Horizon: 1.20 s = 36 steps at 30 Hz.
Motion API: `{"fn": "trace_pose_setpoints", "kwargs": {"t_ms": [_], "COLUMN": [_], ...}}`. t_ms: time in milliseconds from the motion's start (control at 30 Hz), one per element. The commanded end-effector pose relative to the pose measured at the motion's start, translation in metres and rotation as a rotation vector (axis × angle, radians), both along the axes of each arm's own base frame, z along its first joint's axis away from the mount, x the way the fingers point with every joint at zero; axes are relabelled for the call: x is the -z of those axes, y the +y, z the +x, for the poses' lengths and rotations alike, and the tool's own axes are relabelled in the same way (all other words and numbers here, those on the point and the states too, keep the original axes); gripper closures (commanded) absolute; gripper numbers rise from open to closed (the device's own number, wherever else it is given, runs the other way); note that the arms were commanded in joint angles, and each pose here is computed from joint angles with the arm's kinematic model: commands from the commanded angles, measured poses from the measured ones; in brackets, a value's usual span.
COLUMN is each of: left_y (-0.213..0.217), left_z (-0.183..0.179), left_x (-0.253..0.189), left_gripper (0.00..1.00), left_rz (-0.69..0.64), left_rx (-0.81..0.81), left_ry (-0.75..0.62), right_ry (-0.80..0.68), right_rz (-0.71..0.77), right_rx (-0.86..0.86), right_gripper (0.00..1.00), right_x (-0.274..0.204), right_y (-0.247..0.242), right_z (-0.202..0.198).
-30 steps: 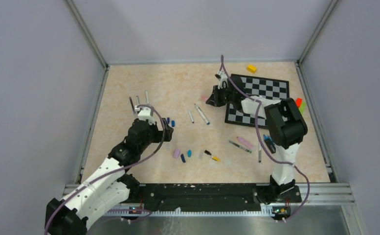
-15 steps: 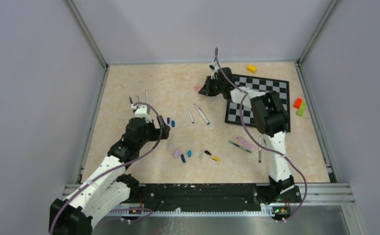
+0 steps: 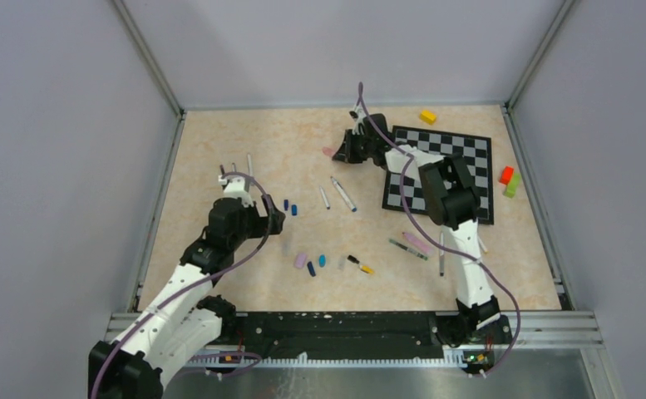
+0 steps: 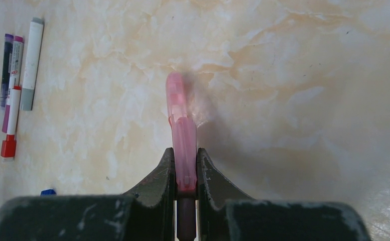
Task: Open the pen caps
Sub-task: Place the pen cap at the center of the board.
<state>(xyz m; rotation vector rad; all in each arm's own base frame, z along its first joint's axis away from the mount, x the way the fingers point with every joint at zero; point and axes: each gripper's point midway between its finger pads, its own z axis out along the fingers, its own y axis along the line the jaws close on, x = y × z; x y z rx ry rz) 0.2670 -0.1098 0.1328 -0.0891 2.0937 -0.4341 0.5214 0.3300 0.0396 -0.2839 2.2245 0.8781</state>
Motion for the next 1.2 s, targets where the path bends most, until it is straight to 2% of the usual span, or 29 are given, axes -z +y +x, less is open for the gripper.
{"fn": "trace_pose_setpoints", "kwargs": {"t_ms": [0, 300, 667, 900, 1167], "left_y": [-0.003, -0.009, -0.011, -0.012, -0.012], "left_z": [0.006, -0.005, -0.020, -0.022, -0.027], "left_x": [-0.022, -0.025, -0.030, -0.033, -0.033], "left_gripper": [0.01, 0.01, 0.01, 0.01, 0.01], "left_rz": [-0.025, -0.070, -0.138, -0.151, -0.157], "left_rx": [0.017, 0.055, 0.062, 0.064, 0.067], "left_ry": [-0.054, -0.055, -0.064, -0.062, -0.056], "right_ry": [-0.050, -0.055, -0.003, -0.004, -0.014], "right_rz": [0.014, -0.016, -0.048, -0.058, -0.059], "right_rx": [-0.028, -0.023, -0.035, -0.045, -0.045], "right_gripper": [0.94, 0.92, 0.88, 0.84, 0.74], "right_x": [-0.025, -0.033, -0.018, -0.016, -0.019], "right_y": [0.006, -0.026, -0.052, -0.055, -0.056], "right_z": [-0.006, -0.054, -0.105, -0.110, -0.111]}}
